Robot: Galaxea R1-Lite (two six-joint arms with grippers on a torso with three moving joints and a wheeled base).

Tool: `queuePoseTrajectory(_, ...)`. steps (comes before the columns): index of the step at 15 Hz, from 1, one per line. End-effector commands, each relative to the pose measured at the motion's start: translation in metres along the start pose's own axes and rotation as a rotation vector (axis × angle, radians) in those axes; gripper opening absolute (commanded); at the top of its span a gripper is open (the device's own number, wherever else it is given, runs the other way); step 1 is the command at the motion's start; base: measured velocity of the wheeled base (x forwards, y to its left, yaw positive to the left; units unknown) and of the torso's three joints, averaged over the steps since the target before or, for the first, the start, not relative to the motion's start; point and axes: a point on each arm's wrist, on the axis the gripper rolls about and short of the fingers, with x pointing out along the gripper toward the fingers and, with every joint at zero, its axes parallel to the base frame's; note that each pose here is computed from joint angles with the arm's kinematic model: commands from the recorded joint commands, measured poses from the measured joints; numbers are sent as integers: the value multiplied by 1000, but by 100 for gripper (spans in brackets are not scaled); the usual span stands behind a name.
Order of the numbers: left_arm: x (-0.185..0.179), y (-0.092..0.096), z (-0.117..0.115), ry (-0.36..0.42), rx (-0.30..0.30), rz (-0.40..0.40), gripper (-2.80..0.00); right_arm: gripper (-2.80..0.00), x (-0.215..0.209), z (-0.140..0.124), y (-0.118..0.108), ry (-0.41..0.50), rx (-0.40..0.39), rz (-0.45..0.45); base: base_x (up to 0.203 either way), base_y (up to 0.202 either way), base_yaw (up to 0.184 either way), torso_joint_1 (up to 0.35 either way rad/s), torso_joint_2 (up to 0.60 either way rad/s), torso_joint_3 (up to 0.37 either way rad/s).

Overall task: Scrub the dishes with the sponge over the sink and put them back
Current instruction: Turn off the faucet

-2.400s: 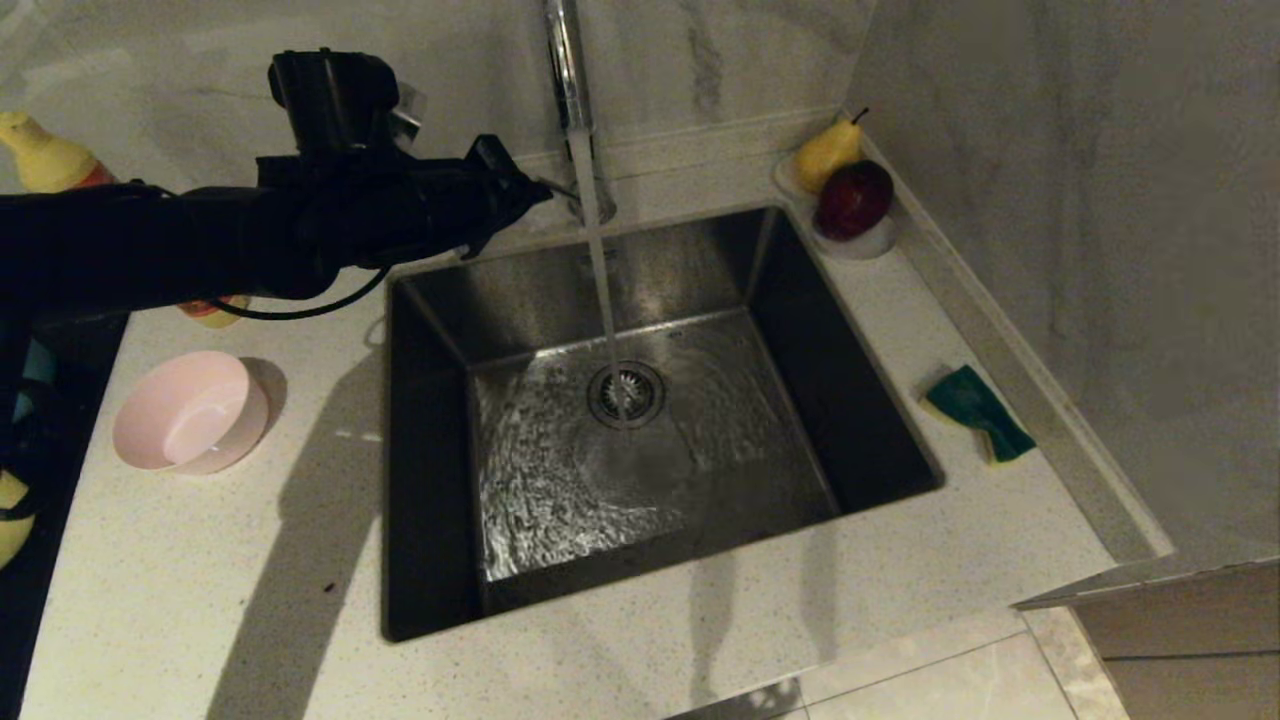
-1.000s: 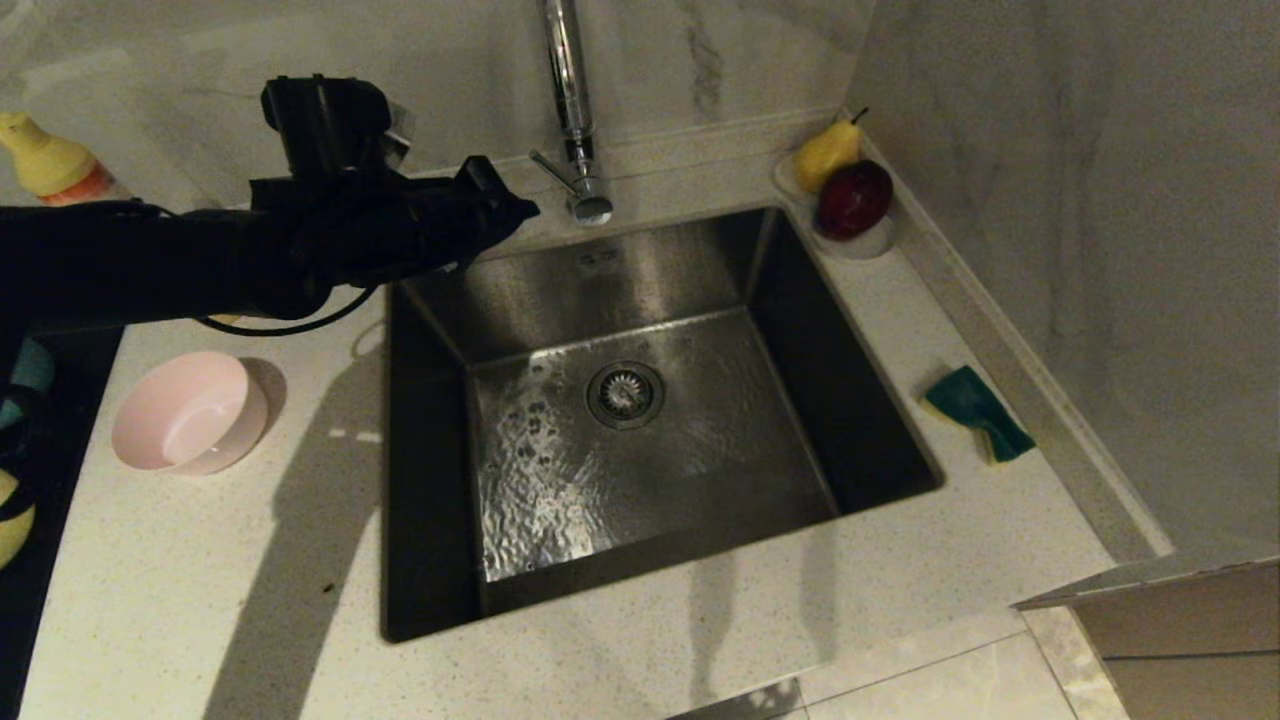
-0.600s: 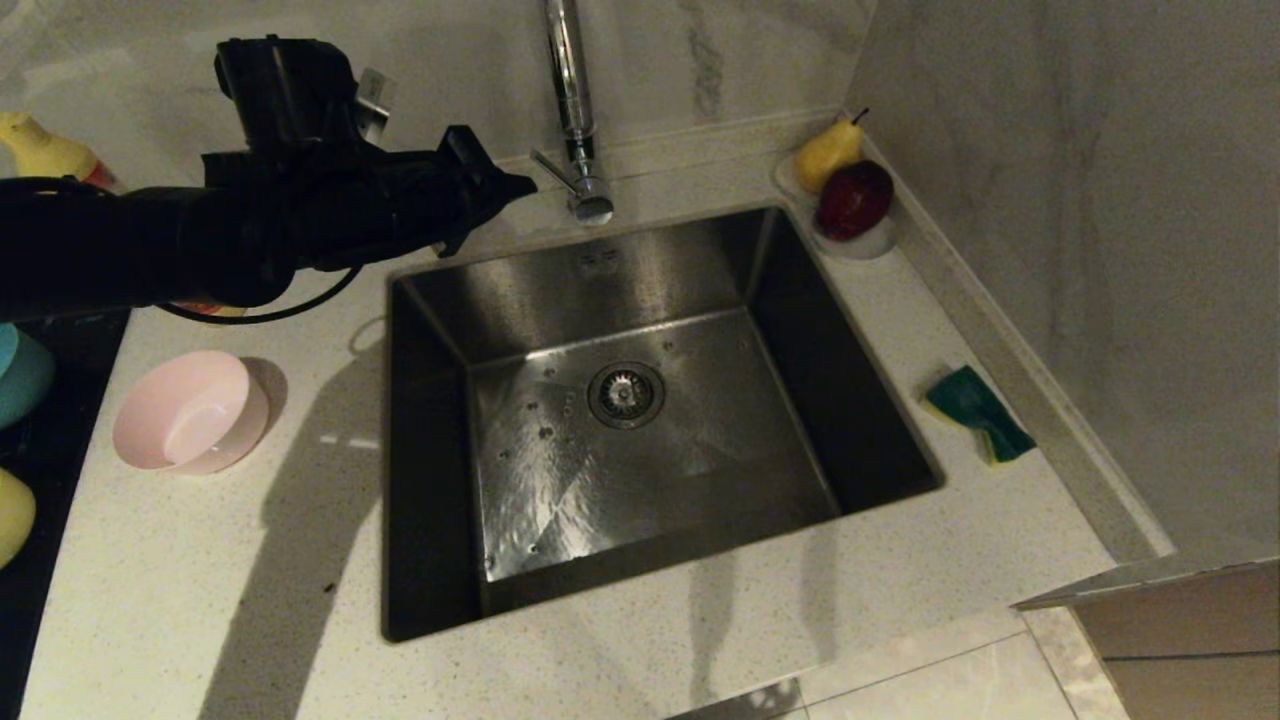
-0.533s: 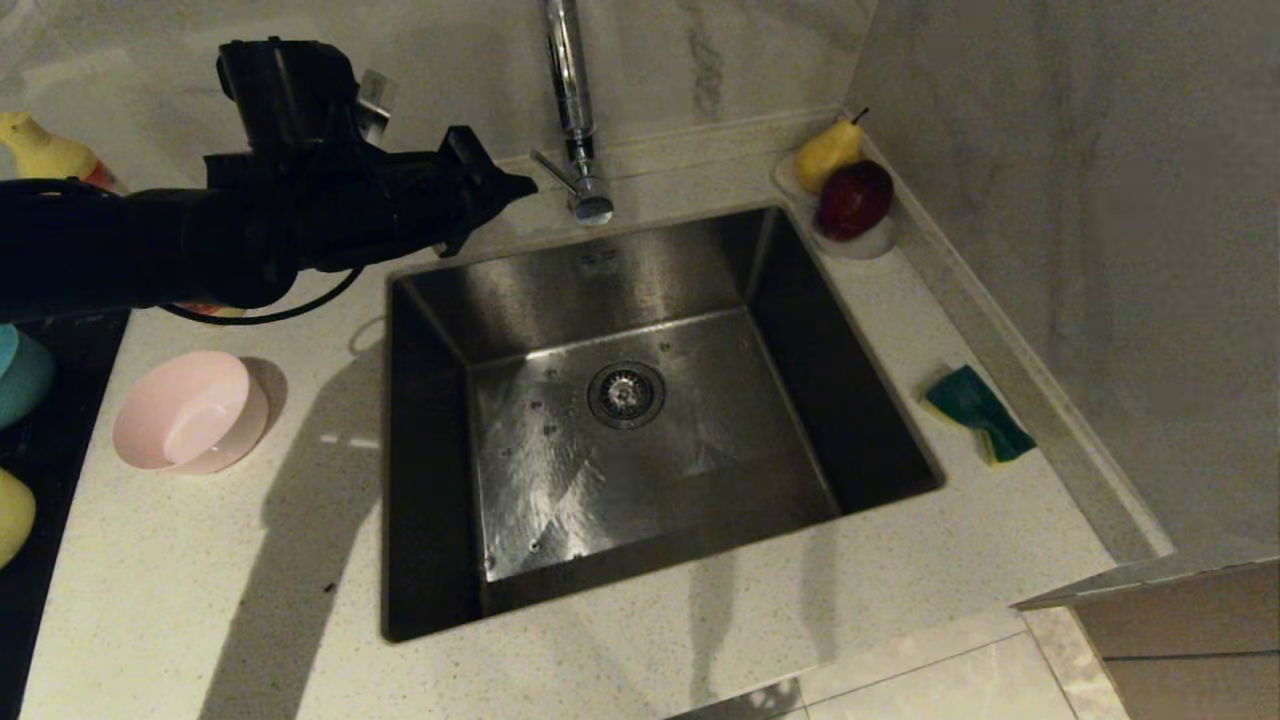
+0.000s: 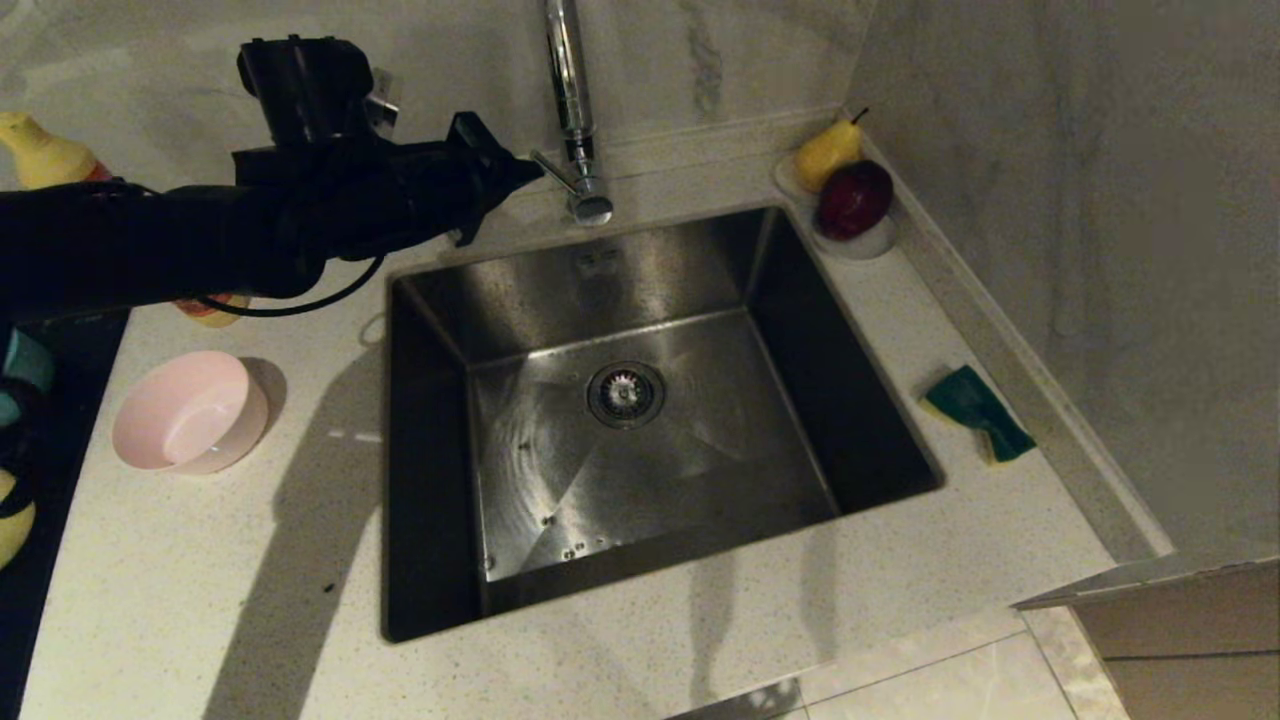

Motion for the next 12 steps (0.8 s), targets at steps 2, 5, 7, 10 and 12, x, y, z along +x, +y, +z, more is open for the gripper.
queuePoseTrajectory(2, 12, 14, -8, 11, -9, 6, -280, -280, 0, 0, 0, 0, -1, -1, 0, 0, 0, 0, 0, 0)
queuePoseTrajectory(5, 19, 20, -10, -30, -5, -20, -280, -280, 0, 0, 0, 0, -1, 0, 0, 0, 0, 0, 0, 0)
queuePoseTrajectory(7, 20, 20, -10, -41, -9, -18, -280, -280, 0, 0, 0, 0, -1, 1, 0, 0, 0, 0, 0, 0)
queuePoseTrajectory(10, 25, 26, -12, -87, -13, -24, -280, -280, 0, 0, 0, 0, -1, 0, 0, 0, 0, 0, 0, 0)
queuePoseTrajectory(12, 27, 26, -11, -127, -10, -15, -280, -280, 0, 0, 0, 0, -1, 0, 0, 0, 0, 0, 0, 0)
